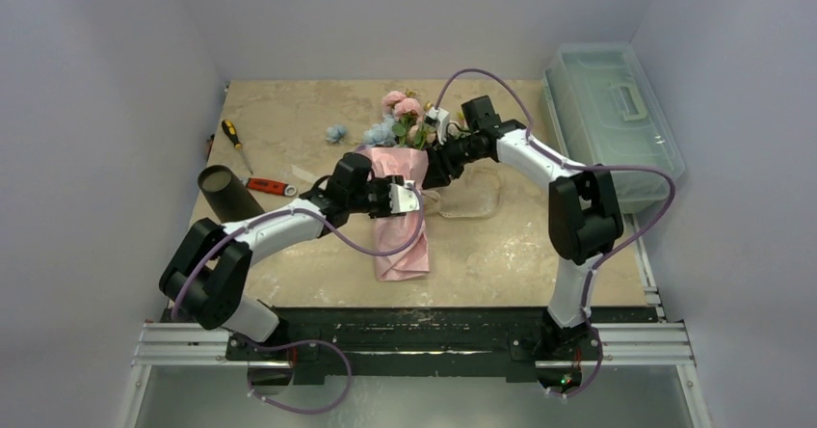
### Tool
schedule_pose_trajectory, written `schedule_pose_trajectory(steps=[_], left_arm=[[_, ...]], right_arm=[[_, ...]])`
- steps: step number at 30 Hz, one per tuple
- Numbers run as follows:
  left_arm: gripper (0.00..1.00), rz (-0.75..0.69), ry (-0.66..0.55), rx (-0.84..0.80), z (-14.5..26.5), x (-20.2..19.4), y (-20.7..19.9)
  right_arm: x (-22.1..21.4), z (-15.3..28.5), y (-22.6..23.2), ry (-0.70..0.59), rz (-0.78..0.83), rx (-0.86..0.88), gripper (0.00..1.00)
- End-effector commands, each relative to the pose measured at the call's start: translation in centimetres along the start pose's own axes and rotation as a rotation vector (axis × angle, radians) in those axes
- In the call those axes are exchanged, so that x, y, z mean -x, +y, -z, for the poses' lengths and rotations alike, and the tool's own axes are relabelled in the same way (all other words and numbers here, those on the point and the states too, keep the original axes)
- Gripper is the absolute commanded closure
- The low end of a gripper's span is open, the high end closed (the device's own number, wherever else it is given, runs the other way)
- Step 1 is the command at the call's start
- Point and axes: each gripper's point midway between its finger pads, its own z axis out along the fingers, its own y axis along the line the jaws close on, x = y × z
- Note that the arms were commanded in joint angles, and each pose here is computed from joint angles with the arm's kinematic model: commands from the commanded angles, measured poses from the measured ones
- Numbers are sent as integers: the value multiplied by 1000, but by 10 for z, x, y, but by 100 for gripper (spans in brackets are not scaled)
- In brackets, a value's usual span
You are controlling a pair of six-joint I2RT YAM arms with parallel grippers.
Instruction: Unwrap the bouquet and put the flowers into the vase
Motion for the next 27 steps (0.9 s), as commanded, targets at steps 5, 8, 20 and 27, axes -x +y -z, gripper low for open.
schedule_pose_trajectory(steps=[5,8,20,27], left_arm=[[61,-111,-72,-19,-18,24,13],[60,-135,-66,-33,-21,21,9],[66,-145,-13,-45,-39,7,4],[88,-130,-21,-20,-35,15,10]], right_arm=[[26,-20,-2,-39,7,33,55],[22,-27,-6,-26,-2,31,54],[15,-35,0,5,29,44,63],[5,-42,-10,35,38,9,64]])
